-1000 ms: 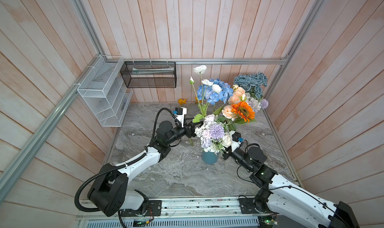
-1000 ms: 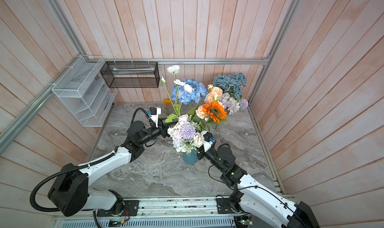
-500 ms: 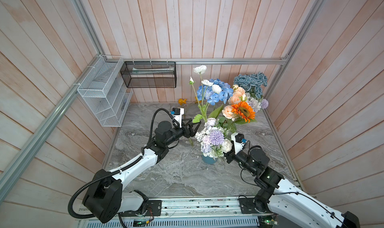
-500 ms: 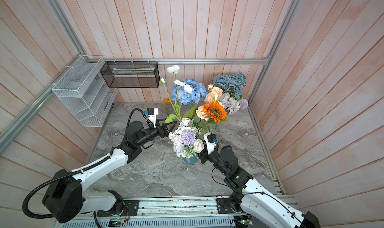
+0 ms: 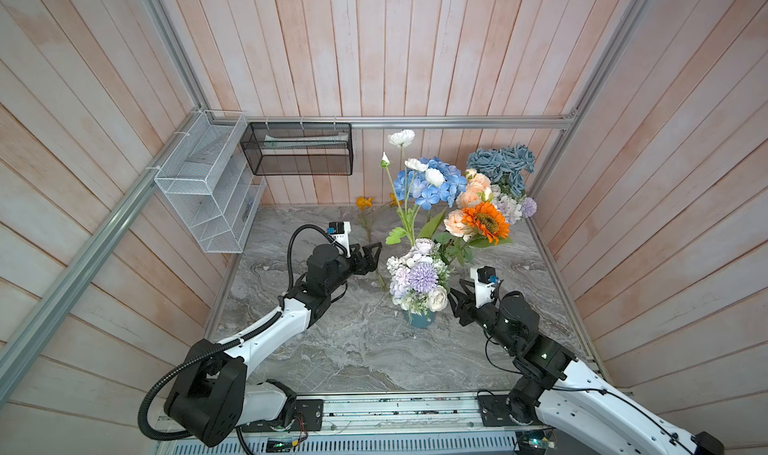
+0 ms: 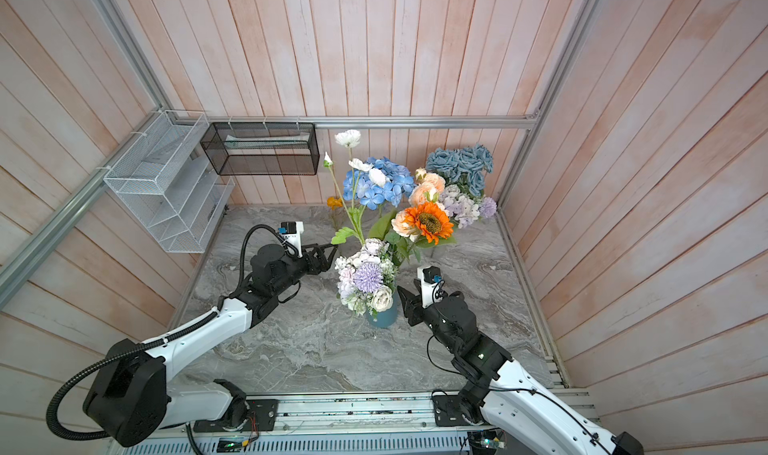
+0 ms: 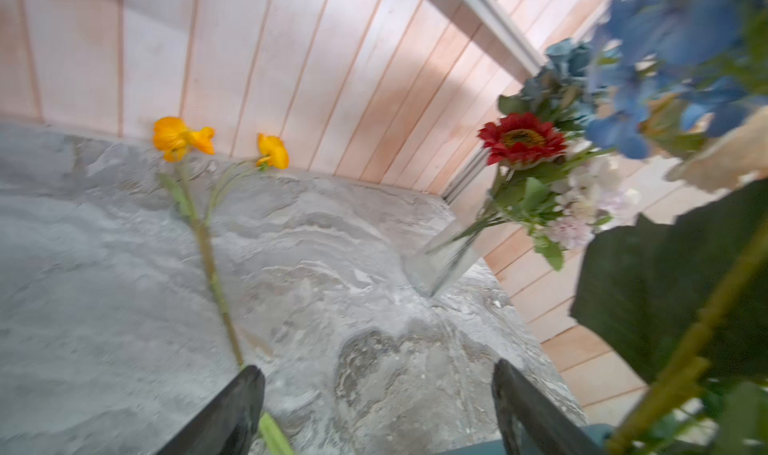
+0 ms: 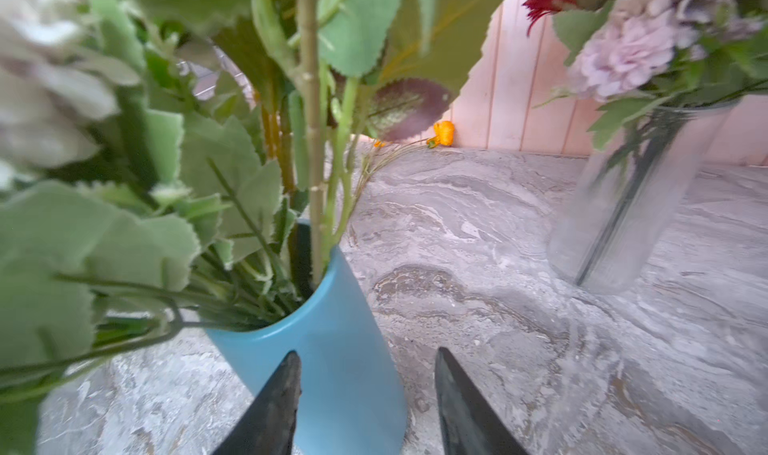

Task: Arrange the flowers into the vase
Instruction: 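Open right gripper to release the bunch and draw it back from the vase, then move left gripper down to the yellow poppy stems lying on the table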

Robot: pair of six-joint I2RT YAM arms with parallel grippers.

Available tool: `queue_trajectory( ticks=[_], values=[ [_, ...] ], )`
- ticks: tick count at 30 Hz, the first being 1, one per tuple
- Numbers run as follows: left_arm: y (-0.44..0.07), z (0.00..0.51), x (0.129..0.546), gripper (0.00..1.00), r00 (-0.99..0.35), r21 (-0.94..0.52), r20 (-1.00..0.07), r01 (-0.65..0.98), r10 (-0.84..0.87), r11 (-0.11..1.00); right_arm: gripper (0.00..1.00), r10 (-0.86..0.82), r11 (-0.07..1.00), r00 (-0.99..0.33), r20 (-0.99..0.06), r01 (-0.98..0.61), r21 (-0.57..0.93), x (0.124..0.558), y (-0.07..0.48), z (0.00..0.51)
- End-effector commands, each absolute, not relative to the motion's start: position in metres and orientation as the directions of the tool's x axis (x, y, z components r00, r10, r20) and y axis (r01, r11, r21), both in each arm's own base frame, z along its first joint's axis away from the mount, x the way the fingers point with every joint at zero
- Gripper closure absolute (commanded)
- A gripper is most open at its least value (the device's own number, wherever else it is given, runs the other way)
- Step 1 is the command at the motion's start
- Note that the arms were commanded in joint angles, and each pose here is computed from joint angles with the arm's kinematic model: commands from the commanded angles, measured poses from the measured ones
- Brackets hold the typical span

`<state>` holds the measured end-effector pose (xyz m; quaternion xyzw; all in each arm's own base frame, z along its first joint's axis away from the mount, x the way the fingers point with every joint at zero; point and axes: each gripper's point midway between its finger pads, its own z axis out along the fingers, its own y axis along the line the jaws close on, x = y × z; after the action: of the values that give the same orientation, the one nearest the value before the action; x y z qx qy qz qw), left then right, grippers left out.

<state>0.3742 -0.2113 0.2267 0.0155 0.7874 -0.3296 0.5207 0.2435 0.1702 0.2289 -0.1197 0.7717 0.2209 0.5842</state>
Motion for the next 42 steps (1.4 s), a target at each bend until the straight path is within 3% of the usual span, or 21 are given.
queue_trajectory(
  ticks=[1,8,11,16,24,42],
  values=[
    [-0.194,0.189,0.382,0.12,-0.506,-0.473,-0.808,0.255,-0.301,0.843,0.44,0.118,0.937,-0.243,-0.963,-0.294,0.189,0.259,0.141,0.240],
    [-0.204,0.132,0.402,0.13,-0.621,-0.437,-0.747,0.190,-0.237,0.879,0.40,0.241,0.954,-0.220,-0.945,-0.124,0.272,0.287,0.100,0.234],
    [-0.211,0.112,0.417,0.19,-0.672,-0.409,-0.714,0.170,-0.198,0.897,0.36,0.291,0.948,-0.210,-0.933,-0.069,0.311,0.297,0.085,0.231],
    [-0.224,0.074,0.439,0.30,-0.758,-0.317,-0.645,0.147,-0.099,0.937,0.32,0.340,0.934,-0.172,-0.925,-0.055,0.354,0.307,0.078,0.234],
    [-0.235,0.039,0.447,0.36,-0.798,-0.087,-0.599,0.148,0.067,0.985,0.32,0.342,0.932,-0.170,-0.924,-0.063,0.356,0.312,0.078,0.232],
    [-0.217,-0.020,0.453,0.80,-0.887,0.157,-0.407,0.165,0.216,0.974,0.29,0.381,0.920,-0.033,-0.924,-0.087,0.383,0.298,0.067,0.273]
  ],
)
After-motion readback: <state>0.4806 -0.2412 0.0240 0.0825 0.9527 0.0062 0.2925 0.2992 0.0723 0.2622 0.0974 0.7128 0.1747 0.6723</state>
